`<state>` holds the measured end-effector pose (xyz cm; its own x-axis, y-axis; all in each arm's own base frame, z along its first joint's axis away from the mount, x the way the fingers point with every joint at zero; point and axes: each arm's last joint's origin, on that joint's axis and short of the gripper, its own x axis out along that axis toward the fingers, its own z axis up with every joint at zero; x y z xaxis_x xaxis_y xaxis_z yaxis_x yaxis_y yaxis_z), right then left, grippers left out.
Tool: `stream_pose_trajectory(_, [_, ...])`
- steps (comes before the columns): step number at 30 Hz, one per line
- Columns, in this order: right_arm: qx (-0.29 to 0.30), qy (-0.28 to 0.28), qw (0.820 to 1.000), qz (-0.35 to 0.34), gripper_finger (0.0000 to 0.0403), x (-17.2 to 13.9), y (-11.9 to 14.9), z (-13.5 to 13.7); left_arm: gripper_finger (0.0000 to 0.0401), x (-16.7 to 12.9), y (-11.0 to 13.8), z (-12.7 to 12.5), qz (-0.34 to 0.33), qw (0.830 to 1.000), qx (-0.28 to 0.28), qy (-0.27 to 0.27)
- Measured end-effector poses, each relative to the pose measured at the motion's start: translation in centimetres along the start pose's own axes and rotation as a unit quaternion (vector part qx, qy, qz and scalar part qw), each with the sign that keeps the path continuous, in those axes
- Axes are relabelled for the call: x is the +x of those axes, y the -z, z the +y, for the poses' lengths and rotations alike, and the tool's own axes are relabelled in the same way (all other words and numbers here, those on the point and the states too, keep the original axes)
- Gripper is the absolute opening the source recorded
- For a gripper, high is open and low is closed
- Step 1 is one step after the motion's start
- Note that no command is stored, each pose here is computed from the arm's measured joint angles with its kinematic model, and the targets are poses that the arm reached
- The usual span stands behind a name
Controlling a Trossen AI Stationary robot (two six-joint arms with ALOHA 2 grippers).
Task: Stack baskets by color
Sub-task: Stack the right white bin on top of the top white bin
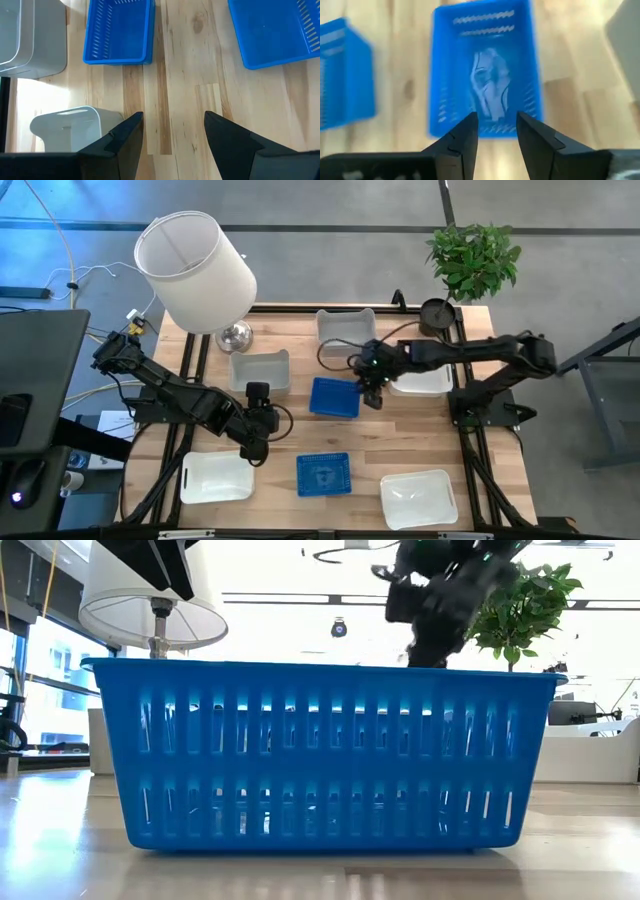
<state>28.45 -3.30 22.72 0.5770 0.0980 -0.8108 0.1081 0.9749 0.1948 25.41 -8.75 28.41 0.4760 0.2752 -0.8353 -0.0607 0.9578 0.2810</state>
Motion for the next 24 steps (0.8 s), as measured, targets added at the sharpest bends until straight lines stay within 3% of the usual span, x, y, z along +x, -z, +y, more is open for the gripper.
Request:
stream_pose_trajectory(15, [-0.077, -0.093, 0.988, 0.095, 0.0122, -2.2, 4.8, 11.3, 0.0195, 0.0, 0.0, 0.0, -0.001, 1.000, -0.001, -0.001])
stream_pose_trajectory(24, [-0.105, -0.084, 0.986, 0.099, 0.0121, -3.2, 8.2, 16.6, 0.0195, 0.0, 0.0, 0.0, -0.001, 0.999, -0.040, -0.001])
